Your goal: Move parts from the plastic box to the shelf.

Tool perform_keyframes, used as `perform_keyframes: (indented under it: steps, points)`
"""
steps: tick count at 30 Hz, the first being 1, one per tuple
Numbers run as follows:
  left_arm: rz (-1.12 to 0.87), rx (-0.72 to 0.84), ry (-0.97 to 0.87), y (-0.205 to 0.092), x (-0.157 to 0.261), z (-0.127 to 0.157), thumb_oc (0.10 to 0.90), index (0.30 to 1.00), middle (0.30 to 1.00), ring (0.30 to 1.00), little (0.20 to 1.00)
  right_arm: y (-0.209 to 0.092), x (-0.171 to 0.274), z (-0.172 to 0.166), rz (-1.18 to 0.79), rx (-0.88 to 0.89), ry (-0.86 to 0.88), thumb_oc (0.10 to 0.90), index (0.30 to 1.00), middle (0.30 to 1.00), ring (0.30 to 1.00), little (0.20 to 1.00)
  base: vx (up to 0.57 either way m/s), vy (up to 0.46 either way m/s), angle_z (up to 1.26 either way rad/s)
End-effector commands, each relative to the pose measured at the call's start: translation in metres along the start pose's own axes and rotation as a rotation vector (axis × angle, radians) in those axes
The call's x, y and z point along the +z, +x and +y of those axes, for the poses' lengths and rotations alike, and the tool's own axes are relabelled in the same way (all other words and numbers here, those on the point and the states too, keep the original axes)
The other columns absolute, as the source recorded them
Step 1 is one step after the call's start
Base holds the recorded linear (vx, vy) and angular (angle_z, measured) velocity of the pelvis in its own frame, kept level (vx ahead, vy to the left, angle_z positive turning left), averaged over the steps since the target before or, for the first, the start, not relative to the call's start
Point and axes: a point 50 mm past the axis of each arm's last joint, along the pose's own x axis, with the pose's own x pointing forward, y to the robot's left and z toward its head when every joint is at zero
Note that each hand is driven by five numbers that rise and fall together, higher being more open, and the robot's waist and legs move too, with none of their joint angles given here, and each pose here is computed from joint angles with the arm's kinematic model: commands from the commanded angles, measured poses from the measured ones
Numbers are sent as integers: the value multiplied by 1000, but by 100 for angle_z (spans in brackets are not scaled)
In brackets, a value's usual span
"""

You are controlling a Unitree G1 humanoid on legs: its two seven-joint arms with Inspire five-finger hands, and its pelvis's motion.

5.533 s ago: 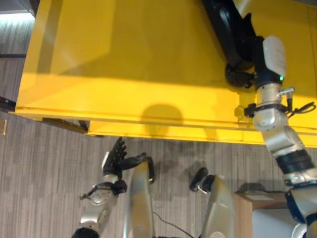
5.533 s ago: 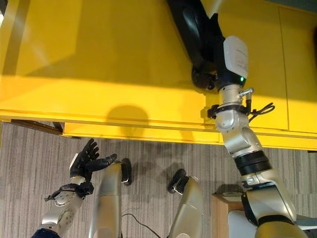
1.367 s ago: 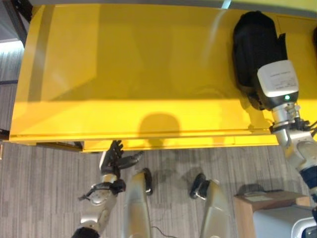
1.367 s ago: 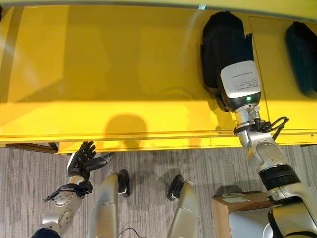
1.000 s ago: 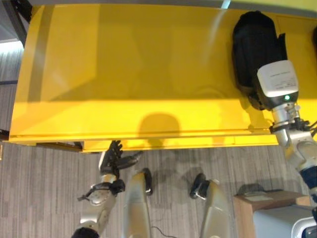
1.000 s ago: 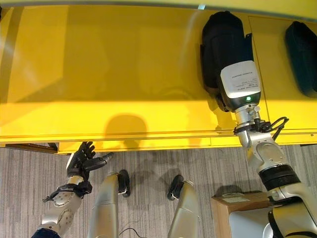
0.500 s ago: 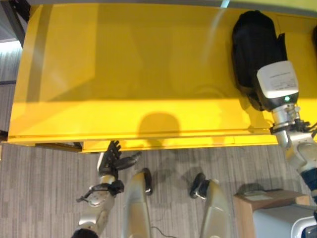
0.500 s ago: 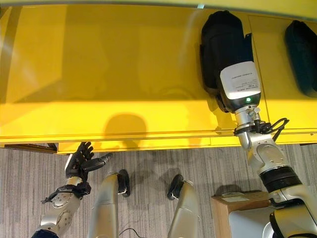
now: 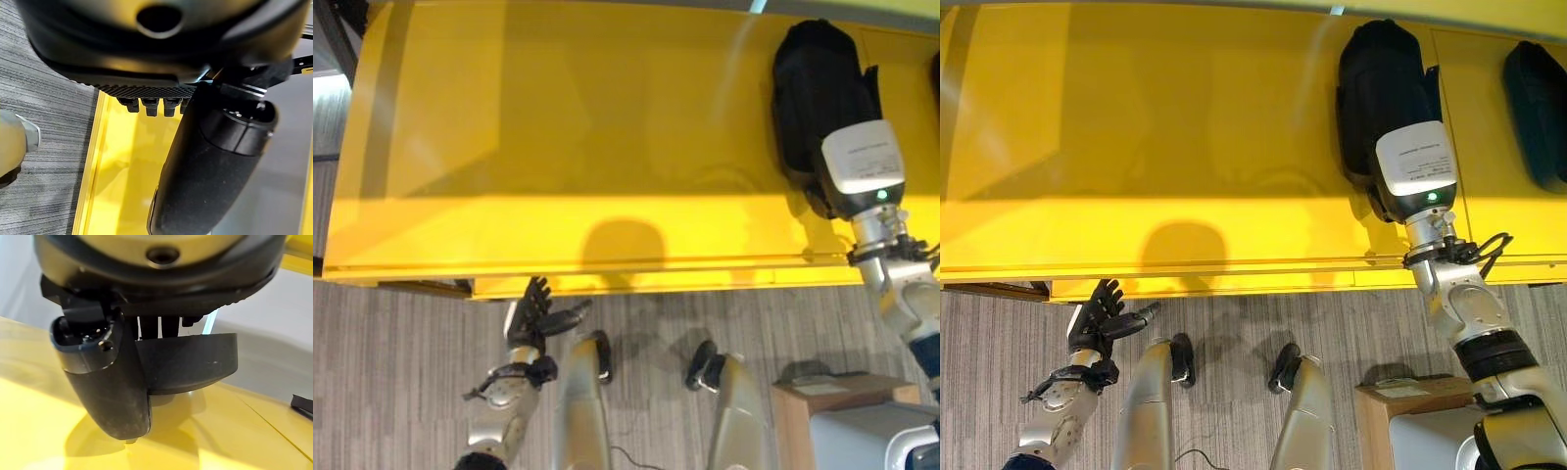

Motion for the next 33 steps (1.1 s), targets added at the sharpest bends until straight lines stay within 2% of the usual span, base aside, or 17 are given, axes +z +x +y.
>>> perform_keyframes:
  steps: [1,14,20,33]
  points:
    - [-172,-27,1,-1,30,-1,900,1000,1000,1000,1000,-25,-27,10,45,144,-23,900,1000,1000,1000,1000,0,0,0]
    - [-175,-4,27,-8,33,13,900,1000,1000,1000,1000,-17,-32,-45,-85,92,-26,900,1000,1000,1000,1000,3,1,-1]
    - [-182,-7,37,-10,35,16,900,1000,1000,1000,1000,-13,-36,-55,-100,108,-23,900,1000,1000,1000,1000,-1,0,-1]
    - [-176,-51,65,-11,37,20,900,1000,1000,1000,1000,24,-53,-79,-87,173,-48,900,1000,1000,1000,1000,-2,0,-1]
